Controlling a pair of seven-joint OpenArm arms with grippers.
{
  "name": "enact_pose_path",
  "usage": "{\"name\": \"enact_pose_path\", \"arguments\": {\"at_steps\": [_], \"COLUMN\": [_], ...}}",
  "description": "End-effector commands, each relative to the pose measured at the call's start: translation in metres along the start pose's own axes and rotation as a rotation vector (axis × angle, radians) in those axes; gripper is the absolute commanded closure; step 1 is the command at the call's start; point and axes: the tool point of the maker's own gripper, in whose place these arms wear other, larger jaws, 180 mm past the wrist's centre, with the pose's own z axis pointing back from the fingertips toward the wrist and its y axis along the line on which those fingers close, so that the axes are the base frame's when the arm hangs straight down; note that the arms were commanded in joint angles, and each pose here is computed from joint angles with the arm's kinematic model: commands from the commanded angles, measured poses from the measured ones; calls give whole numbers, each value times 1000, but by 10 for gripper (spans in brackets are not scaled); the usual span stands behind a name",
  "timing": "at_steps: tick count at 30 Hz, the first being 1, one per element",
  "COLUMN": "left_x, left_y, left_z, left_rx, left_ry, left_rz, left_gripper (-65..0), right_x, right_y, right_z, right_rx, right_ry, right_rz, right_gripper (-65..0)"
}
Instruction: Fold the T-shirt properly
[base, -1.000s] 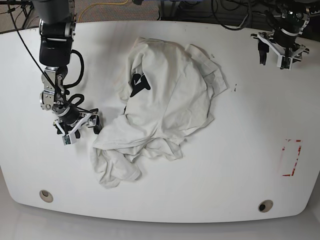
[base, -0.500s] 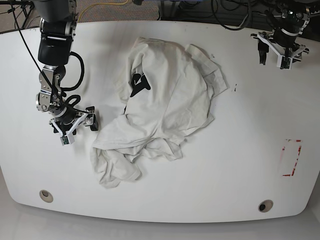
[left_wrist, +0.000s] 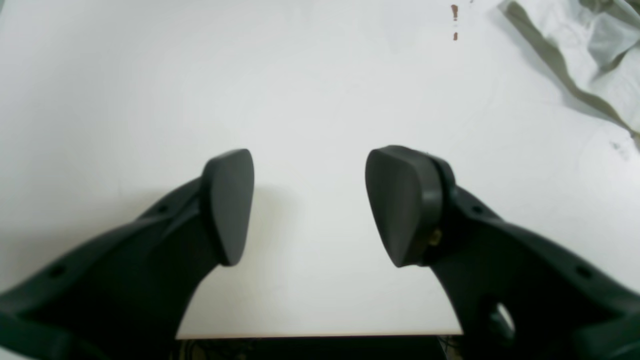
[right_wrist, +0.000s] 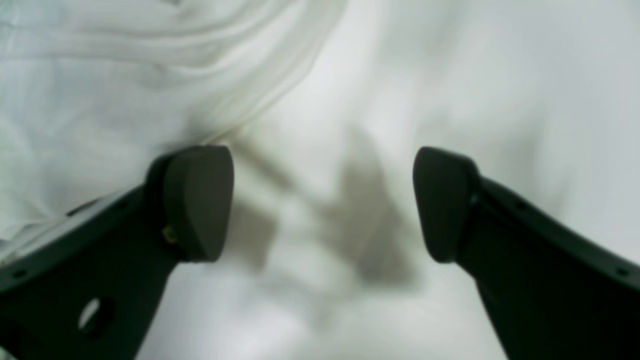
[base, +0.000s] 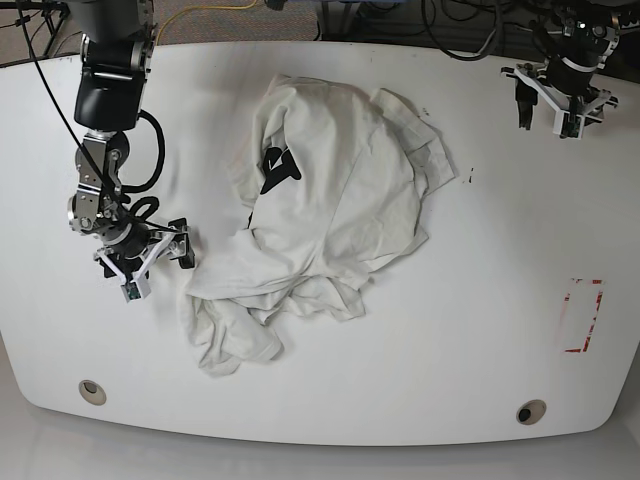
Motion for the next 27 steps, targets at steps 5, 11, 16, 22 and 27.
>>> {"name": "enact_pose_path", "arguments": {"at_steps": [5, 11, 16, 22, 27], "left_x": [10, 11, 11, 11, 12], "left_y": [3, 3, 3, 3, 3], "left_z": [3, 3, 3, 2, 2], "left_rx": [6, 5, 5, 4, 4], "left_ry": [-36, -37, -37, -39, -41], "left_rz": [-13, -14, -14, -14, -14], "left_gripper": [-382, -382, -382, -383, -383], "right_x": [45, 63, 80, 85, 81], "right_y": [-8, -12, -6, 8, 31], "right_z": [15, 29, 44, 61, 67], "right_rx": [-29, -58, -77, -92, -72], "right_ry": [-85, -92, -119, -129, -137], "right_rz": [57, 91, 99, 124, 129], "right_gripper": [-531, -531, -531, -531, -531]}}
